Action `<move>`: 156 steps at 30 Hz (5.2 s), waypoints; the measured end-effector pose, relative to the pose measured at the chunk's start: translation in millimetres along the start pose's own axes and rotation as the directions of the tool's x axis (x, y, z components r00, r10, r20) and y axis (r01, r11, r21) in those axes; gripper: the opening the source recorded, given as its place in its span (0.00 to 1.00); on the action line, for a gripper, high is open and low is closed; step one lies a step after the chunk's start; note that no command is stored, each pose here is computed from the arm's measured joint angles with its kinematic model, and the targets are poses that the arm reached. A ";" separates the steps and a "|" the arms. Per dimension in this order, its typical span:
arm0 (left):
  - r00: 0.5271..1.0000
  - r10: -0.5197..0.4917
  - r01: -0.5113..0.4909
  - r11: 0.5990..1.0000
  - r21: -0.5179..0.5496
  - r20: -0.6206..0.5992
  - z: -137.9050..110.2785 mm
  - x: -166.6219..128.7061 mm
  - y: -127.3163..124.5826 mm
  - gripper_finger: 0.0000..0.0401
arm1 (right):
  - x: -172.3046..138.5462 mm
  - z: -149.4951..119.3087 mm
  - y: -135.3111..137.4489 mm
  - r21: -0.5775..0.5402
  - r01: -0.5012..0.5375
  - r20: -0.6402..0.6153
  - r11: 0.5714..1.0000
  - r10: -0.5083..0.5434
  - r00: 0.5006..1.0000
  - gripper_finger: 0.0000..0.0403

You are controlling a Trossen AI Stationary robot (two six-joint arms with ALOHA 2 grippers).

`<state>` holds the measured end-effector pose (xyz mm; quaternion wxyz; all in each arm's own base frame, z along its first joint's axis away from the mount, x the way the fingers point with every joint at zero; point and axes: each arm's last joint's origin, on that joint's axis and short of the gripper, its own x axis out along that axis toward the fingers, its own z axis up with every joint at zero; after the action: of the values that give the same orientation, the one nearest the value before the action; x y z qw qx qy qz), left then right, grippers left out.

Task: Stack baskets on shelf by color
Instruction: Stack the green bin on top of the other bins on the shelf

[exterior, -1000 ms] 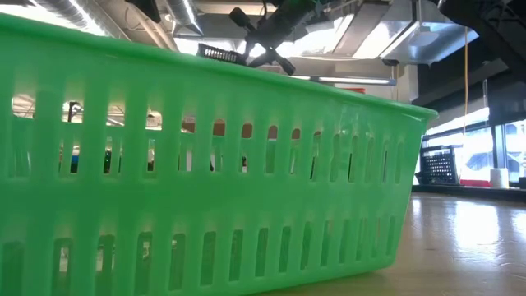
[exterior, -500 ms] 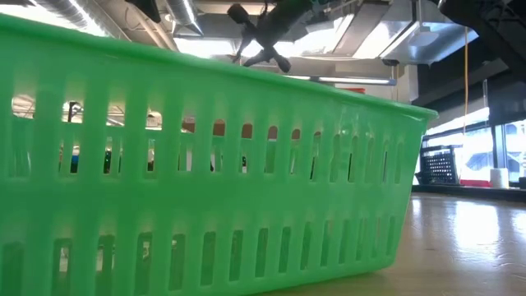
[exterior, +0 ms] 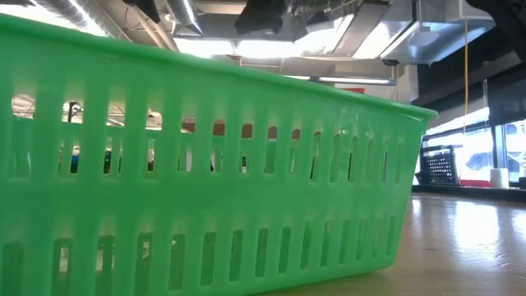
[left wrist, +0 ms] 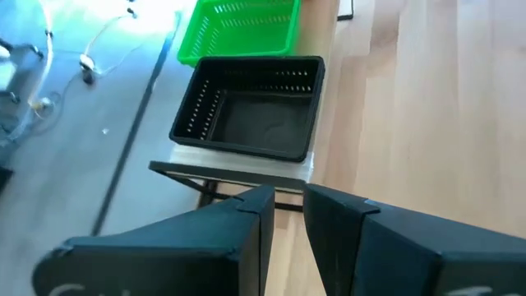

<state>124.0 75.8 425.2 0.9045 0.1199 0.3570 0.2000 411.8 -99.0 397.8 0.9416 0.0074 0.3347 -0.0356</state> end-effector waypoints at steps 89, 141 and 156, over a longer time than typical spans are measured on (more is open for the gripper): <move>0.830 -0.556 0.554 0.815 0.170 -0.044 -4.3 -0.8 -41.1 0.15 | 189.9 -160.9 247.0 -0.044 -0.561 -0.603 0.827 0.426 0.675 0.21; 0.905 -0.401 0.357 0.898 0.257 0.145 10.4 -7.4 -31.6 0.15 | -61.5 -0.4 4.3 0.931 0.297 -0.168 0.215 -0.469 0.867 0.00; 0.953 -0.174 0.134 0.976 0.171 0.247 23.9 -5.0 -17.5 0.15 | -28.5 -29.5 -68.9 0.896 0.438 -0.374 0.074 -0.406 0.834 0.00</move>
<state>142.0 56.2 439.0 0.9446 0.1857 0.2575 0.0835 366.2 -164.9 393.6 0.6706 0.4904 0.2376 -0.5033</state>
